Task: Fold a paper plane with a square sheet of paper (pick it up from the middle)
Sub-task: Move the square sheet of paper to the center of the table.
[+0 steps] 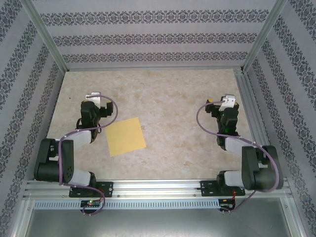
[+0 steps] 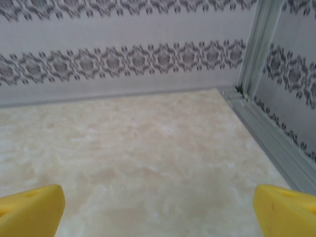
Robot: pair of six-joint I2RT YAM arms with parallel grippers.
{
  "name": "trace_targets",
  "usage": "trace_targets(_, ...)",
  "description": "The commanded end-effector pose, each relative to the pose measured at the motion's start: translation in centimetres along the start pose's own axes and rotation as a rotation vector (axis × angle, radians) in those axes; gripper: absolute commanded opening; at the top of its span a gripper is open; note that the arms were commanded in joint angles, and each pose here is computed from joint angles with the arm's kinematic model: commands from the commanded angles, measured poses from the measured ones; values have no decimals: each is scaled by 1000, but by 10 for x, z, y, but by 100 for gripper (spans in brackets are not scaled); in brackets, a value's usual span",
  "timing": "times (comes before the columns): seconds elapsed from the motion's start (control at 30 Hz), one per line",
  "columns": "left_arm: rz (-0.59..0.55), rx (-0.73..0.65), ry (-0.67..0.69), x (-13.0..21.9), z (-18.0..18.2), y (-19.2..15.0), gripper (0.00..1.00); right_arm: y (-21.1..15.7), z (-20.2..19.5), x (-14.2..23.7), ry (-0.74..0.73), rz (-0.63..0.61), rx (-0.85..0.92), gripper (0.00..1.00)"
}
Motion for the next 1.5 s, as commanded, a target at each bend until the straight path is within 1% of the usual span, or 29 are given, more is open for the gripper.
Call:
trace_targets(0.0, 107, 108, 40, 8, 0, 11, 100, 27, 4, 2, -52, 96, -79, 98)
trace_targets(0.1, 186, 224, 53, 15, -2, 25, 100, 39, 20, 1, -4, 240, -180, 98)
trace_targets(0.2, 297, 308, 55, 21, -5, 34, 100, 43, 51, 1, 80, 335, -171, 98)
trace_targets(0.3, 367, 355, 47, 25, -8, 38, 100, 44, 97, 2, 150, 427, -128, 98)
trace_targets(0.33, 379, 368, 49, 26, -8, 39, 100, 43, 116, 5, 159, 460, -87, 98)
trace_targets(0.4, 392, 385, 39, 28, -10, 42, 100, 40, 155, 13, 216, 481, 0, 98)
trace_targets(0.43, 398, 396, 36, 29, -10, 43, 100, 38, 179, 20, 268, 493, 39, 98)
trace_targets(0.47, 408, 405, 35, 29, -11, 43, 100, 34, 201, 25, 315, 508, 86, 98)
trace_targets(0.57, 422, 415, 25, 27, -12, 44, 100, 19, 254, 39, 392, 551, 236, 98)
trace_targets(0.67, 435, 423, 28, 26, -11, 43, 100, 0, 296, 50, 451, 589, 384, 98)
trace_targets(0.83, 433, 412, 18, 25, -10, 45, 100, -18, 345, 57, 515, 641, 495, 98)
trace_targets(0.93, 434, 400, 16, 24, -8, 46, 100, -32, 362, 55, 504, 678, 558, 98)
trace_targets(1.03, 442, 396, 17, 24, -7, 44, 100, -41, 370, 52, 488, 721, 619, 98)
trace_targets(1.47, 423, 404, 40, 22, -1, 47, 100, -82, 371, 51, 533, 844, 744, 98)
Point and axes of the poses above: each hand's point on the last joint's axis, 136 mm out from that joint toward the fingers, its own x axis back along the fingers, its own z axis along the line the jaws close on, y = z × x, the point moved 8 cm from there along x, back along the fingers, and after that the axes turned 3 degrees about x, right-handed, at the moved point
